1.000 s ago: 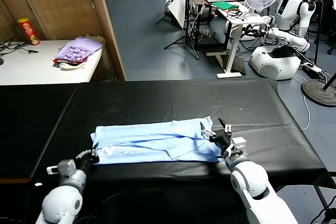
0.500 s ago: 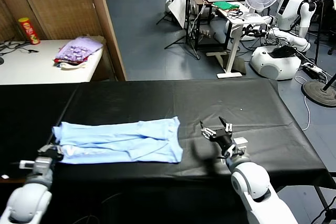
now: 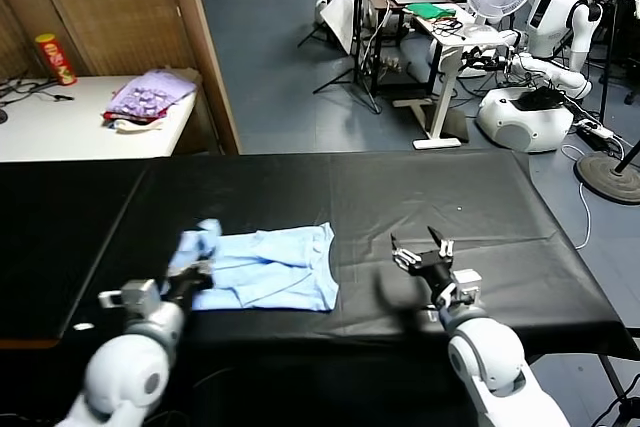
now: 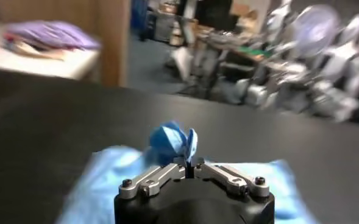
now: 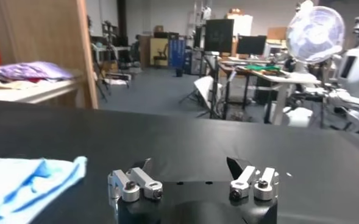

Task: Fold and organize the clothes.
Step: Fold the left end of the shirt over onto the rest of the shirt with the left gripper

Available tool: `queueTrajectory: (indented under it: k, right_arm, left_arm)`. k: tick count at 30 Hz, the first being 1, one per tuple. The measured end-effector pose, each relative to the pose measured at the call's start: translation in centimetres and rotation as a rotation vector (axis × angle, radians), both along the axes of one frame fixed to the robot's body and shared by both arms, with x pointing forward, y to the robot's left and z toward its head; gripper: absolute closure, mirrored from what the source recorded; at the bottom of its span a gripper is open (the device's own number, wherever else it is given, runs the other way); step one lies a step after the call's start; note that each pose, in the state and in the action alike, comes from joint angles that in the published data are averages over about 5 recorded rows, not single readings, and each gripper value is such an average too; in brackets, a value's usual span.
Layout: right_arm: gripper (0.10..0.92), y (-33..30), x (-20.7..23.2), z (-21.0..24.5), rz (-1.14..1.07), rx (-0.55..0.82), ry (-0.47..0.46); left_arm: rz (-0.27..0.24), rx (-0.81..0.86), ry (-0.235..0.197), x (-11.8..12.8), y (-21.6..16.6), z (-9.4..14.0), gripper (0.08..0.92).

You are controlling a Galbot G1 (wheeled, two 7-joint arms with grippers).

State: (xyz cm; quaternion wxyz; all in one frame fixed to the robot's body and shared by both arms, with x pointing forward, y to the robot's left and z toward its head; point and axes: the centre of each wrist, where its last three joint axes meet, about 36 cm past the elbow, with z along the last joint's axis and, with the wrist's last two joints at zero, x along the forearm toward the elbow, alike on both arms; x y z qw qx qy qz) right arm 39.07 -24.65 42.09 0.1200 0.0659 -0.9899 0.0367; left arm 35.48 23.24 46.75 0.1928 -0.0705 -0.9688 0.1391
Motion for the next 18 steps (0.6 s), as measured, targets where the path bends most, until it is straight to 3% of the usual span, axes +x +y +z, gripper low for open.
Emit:
queueTrajectory:
  k: [9, 18]
  right_arm:
    - [0.224, 0.5, 0.3, -0.6, -0.008, 0.002, 0.008]
    - [0.224, 1.0, 0.8, -0.9, 0.009, 0.004, 0.013]
  left_arm:
    - [-0.083, -0.148, -0.027, 1.9, -6.3, -0.3, 0.845]
    - [-0.092, -0.082, -0.055, 2.8, -7.6, -2.9, 0.845]
